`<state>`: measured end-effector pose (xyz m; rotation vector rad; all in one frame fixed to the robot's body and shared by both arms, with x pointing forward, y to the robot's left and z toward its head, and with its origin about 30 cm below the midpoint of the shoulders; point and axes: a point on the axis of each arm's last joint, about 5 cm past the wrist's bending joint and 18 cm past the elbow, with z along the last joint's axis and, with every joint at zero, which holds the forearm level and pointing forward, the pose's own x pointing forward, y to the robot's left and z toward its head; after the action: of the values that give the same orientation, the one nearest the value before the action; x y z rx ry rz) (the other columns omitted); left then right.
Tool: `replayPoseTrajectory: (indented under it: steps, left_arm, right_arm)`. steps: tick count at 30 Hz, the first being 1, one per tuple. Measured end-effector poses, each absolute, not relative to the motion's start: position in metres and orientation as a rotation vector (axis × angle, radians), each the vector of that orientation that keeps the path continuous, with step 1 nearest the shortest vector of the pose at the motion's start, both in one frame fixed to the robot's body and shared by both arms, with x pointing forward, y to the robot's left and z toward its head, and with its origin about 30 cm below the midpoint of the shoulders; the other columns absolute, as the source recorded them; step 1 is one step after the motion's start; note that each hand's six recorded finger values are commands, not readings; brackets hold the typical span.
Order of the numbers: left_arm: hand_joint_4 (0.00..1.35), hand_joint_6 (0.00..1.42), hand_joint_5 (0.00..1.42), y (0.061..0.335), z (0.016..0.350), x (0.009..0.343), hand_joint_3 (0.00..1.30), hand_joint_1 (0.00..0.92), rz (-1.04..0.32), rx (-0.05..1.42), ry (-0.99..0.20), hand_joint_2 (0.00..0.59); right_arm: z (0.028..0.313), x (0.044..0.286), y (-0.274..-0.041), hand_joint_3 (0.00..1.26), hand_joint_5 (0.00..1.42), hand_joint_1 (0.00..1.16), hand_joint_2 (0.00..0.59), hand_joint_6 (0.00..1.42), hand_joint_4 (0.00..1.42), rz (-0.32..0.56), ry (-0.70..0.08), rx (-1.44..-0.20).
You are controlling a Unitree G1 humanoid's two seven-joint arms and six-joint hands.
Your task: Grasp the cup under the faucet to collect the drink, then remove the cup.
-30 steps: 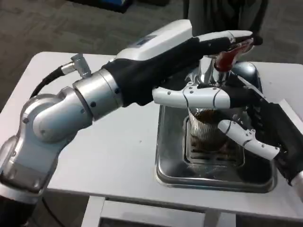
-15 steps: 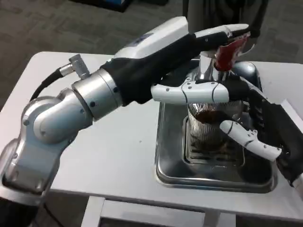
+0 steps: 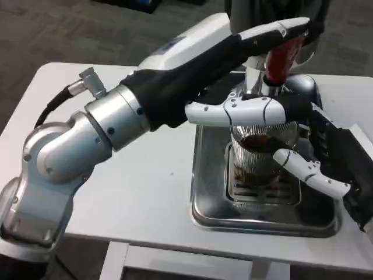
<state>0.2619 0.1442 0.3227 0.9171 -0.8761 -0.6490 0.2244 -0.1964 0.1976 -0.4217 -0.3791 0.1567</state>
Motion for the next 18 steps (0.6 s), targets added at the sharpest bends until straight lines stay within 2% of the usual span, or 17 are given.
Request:
replayPoseTrajectory:
  steps: [18]
  left_arm:
    - [0.08,0.25,0.26,0.152,0.34,0.239,0.15,0.09,-0.534,0.886,-0.998,0.082]
  right_arm:
    - [0.198,0.221,-0.201,0.1,0.21,0.51,0.269,0.29,0.09,0.148,-0.383,-0.409]
